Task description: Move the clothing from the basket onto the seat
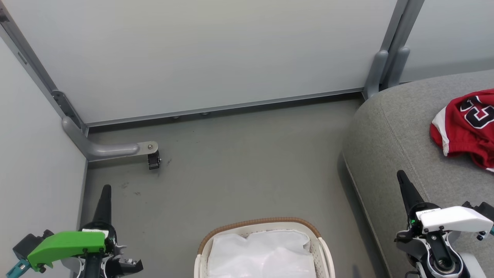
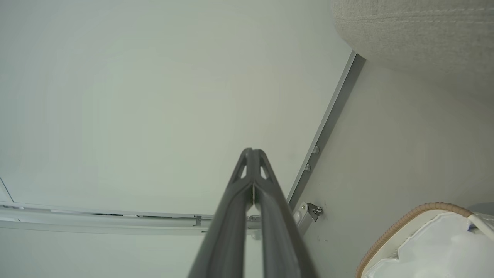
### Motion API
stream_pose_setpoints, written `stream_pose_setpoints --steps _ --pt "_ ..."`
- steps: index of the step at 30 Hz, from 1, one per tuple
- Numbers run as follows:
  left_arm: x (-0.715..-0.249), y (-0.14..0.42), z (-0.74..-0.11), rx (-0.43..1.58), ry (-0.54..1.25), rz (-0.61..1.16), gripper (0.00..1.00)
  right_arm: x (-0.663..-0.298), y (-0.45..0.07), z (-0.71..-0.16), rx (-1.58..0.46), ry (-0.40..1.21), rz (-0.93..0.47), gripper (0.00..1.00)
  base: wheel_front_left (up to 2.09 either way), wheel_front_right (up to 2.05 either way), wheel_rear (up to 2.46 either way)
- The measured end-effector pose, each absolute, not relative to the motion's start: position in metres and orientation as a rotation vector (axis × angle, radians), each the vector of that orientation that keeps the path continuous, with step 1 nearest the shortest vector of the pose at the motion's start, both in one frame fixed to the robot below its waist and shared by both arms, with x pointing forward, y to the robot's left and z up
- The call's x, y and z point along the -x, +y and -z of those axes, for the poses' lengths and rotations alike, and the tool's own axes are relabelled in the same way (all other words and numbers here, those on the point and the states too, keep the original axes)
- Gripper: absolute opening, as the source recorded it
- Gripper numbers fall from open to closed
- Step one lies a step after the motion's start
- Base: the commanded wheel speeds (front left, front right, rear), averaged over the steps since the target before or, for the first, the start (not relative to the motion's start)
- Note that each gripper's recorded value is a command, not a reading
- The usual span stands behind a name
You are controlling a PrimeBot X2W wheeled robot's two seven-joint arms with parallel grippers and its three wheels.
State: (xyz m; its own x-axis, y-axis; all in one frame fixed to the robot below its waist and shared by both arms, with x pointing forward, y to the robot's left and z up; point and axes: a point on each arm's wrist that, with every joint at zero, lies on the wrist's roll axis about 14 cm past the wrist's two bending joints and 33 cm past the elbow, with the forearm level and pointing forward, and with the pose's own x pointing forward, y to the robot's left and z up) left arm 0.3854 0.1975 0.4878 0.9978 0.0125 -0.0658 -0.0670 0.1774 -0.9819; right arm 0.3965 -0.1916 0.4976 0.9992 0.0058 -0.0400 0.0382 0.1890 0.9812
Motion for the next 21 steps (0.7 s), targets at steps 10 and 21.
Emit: stream_pose_setpoints --steps 10,21 --pt "-0.3855 0.1986 -0.4919 1.460 0.036 -0.046 0.00 -0.3946 -0.1942 -0.5014 -1.453 0.023 0.016 0.00 0.00 0.00 0.00" --pt "-0.3859 0.1986 -0.4975 1.527 0.025 -0.026 0.00 -0.3916 -0.1973 -0.5045 -1.525 0.011 0.008 0.00 0.00 0.00 0.00"
